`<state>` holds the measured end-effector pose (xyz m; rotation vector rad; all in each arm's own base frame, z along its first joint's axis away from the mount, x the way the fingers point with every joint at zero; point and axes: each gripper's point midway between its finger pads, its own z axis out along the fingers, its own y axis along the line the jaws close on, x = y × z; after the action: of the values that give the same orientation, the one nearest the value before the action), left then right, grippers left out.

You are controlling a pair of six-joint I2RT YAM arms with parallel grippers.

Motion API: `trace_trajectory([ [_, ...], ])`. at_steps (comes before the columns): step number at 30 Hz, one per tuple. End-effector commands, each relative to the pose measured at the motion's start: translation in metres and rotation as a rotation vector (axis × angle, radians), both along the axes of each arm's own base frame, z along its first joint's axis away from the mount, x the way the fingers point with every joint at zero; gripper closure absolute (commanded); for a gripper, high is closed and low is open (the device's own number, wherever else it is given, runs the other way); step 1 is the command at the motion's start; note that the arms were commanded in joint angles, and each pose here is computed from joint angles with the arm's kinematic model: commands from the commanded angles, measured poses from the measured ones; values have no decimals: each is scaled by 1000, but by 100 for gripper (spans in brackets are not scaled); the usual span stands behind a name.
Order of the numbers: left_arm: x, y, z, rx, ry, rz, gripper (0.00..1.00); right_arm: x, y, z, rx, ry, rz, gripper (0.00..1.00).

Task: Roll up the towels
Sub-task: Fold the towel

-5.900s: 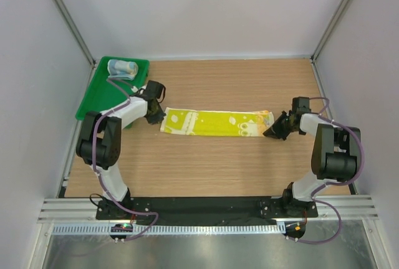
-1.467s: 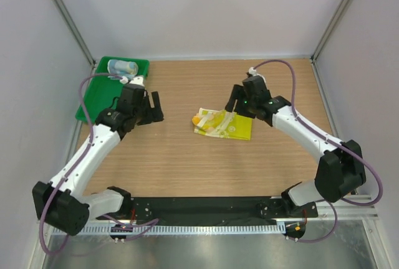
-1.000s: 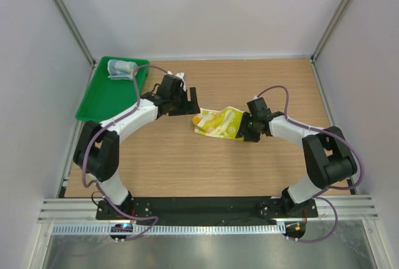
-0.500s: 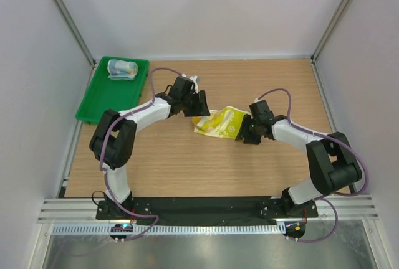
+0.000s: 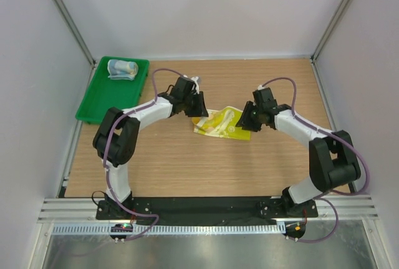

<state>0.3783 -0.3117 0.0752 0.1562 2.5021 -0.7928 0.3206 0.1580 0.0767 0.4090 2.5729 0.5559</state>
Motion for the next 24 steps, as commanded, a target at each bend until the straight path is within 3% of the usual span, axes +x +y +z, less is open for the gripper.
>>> trace_trajectory([
  [1,9,-13,22,-60,-40,-18,77,-6,-4,-42,-26,93,0,61],
  [2,9,-12,23,-59,-42,-15,90,-11,-5,-52,-25,111,2,62],
  [4,8,-10,25,-49,-45,-6,100,-19,-5,-65,-29,144,4,62],
  [12,5,38,43,97,-142,129,100,-38,-13,-80,-49,191,1,62],
  [21,-14,87,21,221,-171,271,99,-42,-13,-81,-49,213,17,61],
  [23,-17,87,5,249,-136,256,83,-42,-11,-80,-44,213,21,61],
  [24,-18,88,0,256,-120,255,81,-43,-11,-80,-43,218,24,61],
])
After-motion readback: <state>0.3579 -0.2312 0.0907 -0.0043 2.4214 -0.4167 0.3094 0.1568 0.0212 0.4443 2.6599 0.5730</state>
